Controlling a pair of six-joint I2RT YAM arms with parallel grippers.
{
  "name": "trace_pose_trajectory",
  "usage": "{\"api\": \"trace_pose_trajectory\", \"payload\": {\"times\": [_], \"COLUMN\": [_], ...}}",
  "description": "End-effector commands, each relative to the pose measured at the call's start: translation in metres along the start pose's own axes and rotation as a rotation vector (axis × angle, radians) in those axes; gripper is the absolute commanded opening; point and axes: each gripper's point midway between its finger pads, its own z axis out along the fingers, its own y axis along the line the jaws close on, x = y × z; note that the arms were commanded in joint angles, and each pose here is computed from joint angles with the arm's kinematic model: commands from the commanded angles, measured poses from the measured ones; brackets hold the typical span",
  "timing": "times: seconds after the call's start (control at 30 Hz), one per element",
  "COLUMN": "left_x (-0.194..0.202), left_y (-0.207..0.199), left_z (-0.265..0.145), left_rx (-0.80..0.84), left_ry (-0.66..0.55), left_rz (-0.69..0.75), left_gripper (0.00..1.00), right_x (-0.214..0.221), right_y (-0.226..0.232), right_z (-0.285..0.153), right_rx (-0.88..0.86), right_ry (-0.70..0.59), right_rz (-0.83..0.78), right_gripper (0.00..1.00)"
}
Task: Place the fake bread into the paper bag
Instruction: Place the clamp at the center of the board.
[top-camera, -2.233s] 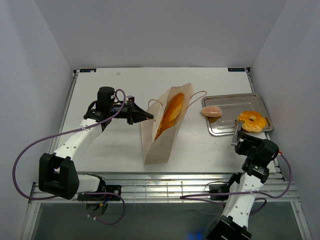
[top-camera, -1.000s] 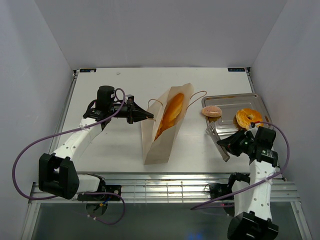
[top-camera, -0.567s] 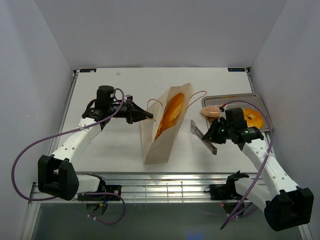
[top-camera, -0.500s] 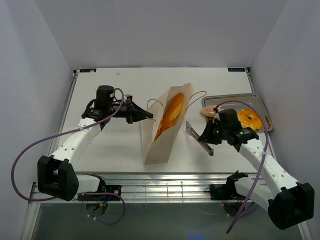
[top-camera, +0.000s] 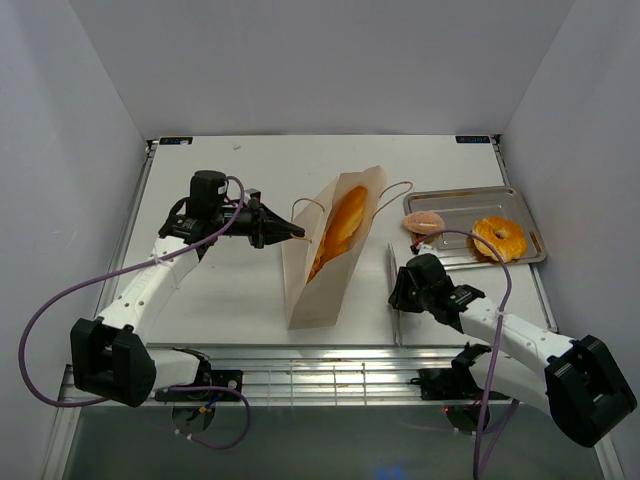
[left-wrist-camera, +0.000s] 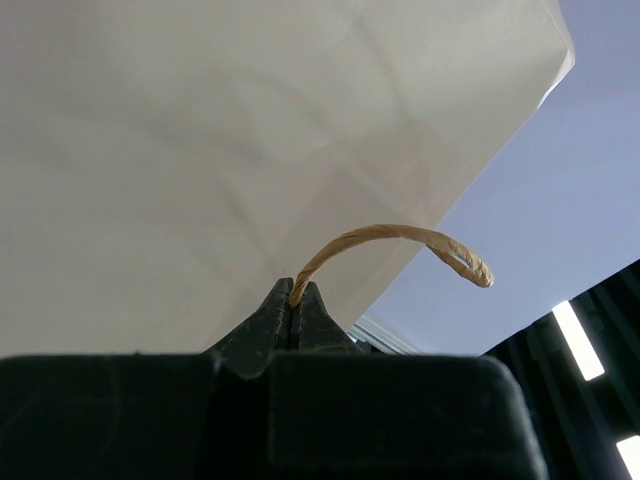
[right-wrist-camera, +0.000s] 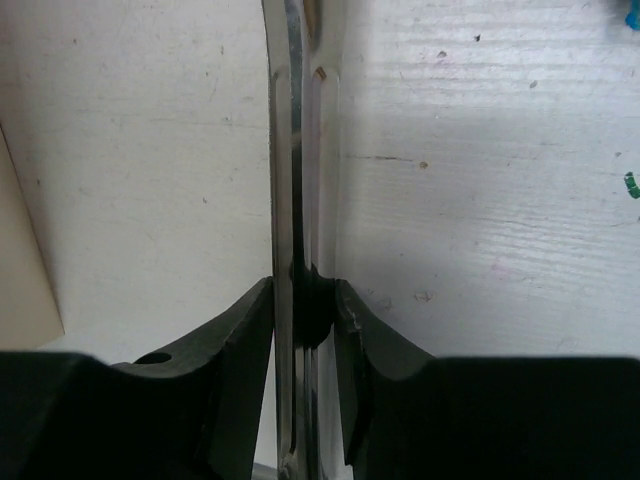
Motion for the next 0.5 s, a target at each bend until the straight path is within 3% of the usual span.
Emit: {"api": "trace_pose_trajectory", "payload": {"times": [0.0,0.13,0.37,0.47], "left_x": [0.012,0.013,0.018,0.019], "left_y": [-0.010,-0.011,-0.004,-0.004], "left_z": [-0.007,-0.008,-0.013,-0.014], "left_rx": [0.017,0.012,0.005,0.007], "left_ry": [-0.017,-0.020,-0.050,-0.063], "left_rz": [0.049,0.065,0.059,0.066], "left_gripper": [0.00,0.00,0.00,0.00], "right_x": [-0.016,-0.014,-0.014,-0.012], "right_y": [-0.009,-0.015,-0.014,-0.009], "right_z": [0.007,0.011,0.013,0.013], "right_rx": [0.050,0.087,0.132,0.173], "right_ry": [-0.133,-0.157,-0.228,-0.253], "right_rz": [0.003,-0.013,-0.037,-0.104], "right_gripper": [0.37,0.50,0.64,0.64]}}
